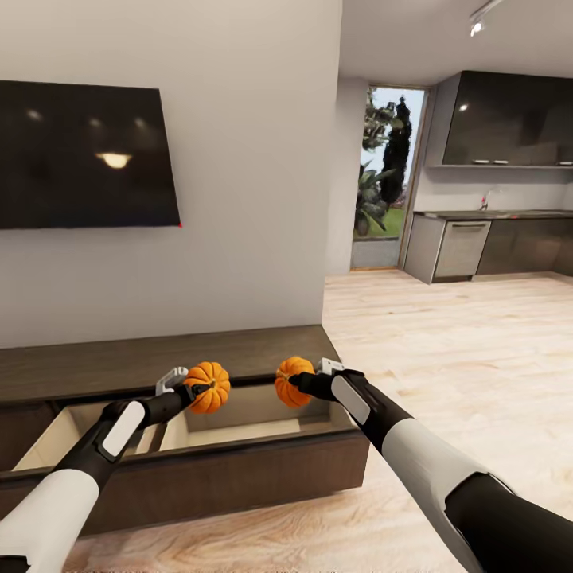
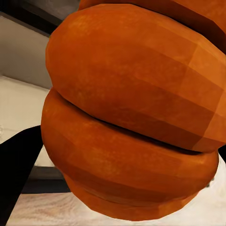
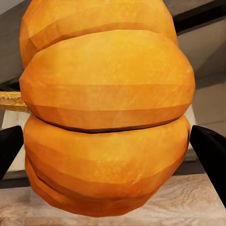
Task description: Place each of the two pumpkins and all three candles from the living room inside a cabinet in the living room (use any cabinet), then make sure every cabinet is closed, and position the cauldron so it is next to a table in the living room.
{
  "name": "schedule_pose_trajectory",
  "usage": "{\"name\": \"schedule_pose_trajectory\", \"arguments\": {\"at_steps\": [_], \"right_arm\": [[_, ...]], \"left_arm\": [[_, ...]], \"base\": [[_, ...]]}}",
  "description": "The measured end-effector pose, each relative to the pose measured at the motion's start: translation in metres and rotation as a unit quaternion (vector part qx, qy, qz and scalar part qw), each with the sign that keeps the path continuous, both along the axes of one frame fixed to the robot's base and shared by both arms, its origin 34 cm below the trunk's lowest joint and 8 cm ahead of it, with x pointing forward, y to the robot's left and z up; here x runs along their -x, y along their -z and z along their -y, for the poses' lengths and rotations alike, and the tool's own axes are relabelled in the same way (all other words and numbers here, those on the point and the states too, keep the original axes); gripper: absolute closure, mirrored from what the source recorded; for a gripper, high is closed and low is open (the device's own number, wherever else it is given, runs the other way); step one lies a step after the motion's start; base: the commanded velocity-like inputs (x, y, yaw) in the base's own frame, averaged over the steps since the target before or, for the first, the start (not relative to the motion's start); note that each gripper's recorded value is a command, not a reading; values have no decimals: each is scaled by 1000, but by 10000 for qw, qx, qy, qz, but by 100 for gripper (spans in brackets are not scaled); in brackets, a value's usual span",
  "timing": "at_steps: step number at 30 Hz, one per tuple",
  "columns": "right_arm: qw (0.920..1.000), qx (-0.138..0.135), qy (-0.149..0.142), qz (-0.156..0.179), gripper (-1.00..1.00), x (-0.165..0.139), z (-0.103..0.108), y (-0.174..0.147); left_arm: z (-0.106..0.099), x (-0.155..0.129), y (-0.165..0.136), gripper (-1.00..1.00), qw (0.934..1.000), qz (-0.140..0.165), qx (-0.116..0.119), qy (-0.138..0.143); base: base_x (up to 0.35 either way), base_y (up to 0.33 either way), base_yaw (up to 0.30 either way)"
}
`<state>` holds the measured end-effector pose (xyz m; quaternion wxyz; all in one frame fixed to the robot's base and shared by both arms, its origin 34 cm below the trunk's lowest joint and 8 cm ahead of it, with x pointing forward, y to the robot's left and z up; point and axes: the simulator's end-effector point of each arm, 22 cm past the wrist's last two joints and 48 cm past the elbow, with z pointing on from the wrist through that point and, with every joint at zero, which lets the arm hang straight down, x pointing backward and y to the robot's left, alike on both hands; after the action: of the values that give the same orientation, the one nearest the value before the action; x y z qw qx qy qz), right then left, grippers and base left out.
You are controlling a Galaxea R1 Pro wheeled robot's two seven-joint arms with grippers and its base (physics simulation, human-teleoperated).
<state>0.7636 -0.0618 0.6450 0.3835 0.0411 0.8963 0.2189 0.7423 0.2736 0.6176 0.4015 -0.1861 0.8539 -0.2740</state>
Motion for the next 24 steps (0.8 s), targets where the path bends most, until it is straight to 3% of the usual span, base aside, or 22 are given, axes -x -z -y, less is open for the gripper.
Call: {"name": "schedule_pose_trajectory", "arguments": {"at_steps": [7, 24], "right_arm": [[9999, 133, -102, 34, 100, 6, -4, 18], [9998, 154, -109, 52, 100, 14, -4, 53]], "left_arm": [[-15, -4, 5, 100, 9996, 226, -76, -178], [-8, -1, 20, 100, 9990, 433, 0, -103]], "base": [[0, 0, 0], [0, 0, 0]]}}
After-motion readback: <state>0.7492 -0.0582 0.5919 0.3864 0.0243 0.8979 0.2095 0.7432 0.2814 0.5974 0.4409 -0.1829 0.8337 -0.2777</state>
